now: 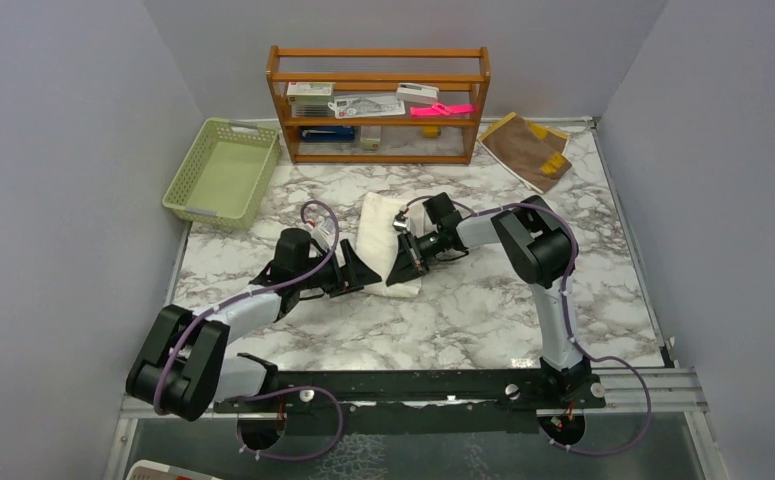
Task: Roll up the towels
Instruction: Roll the towel at the center of the board.
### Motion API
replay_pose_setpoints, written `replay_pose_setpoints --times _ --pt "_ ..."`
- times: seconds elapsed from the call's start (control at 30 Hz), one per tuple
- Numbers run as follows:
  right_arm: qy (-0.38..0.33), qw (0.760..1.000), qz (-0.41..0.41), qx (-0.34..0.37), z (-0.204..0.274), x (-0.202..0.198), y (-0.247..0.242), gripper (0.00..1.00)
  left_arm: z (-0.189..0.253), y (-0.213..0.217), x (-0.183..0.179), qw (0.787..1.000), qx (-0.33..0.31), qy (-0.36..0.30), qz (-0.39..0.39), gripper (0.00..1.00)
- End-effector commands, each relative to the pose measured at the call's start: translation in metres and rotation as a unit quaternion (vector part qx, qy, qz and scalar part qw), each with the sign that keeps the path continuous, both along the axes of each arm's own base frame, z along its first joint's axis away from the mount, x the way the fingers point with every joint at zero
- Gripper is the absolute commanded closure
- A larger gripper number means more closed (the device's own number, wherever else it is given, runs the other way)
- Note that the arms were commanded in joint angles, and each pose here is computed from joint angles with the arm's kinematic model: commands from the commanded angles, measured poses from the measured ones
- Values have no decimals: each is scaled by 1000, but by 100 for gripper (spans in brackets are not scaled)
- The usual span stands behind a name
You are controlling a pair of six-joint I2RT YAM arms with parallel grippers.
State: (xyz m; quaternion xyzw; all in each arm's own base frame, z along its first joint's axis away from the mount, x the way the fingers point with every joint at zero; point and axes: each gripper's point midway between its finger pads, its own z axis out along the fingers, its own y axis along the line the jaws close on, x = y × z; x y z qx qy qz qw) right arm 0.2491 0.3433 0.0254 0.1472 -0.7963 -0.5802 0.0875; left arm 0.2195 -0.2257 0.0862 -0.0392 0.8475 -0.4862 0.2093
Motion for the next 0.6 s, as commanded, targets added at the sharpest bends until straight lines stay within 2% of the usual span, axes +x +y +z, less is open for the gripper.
replay_pose_setpoints --times 0.0,0.17,0.37,0.43,0.5,0.57 --pt "50 996 -28 -69 -33 -5 -12 99 5 -3 30 999 -3 -43 33 27" --pt "46 996 -28 -76 -35 -8 -15 99 -2 -5 42 998 0 -46 45 28" --pt "24 996 -25 -80 -34 -8 -18 99 -19 -2 40 998 11 -24 52 30" --pt "-11 997 -24 -75 -27 -3 -17 92 -28 1 36 998 17 -13 55 30" --pt "-74 994 -32 -78 -15 9 -17 79 -41 5 29 998 27 4 59 31" --pt "-141 985 -42 -85 -2 24 -18 72 -52 9 22 997 36 19 62 31"
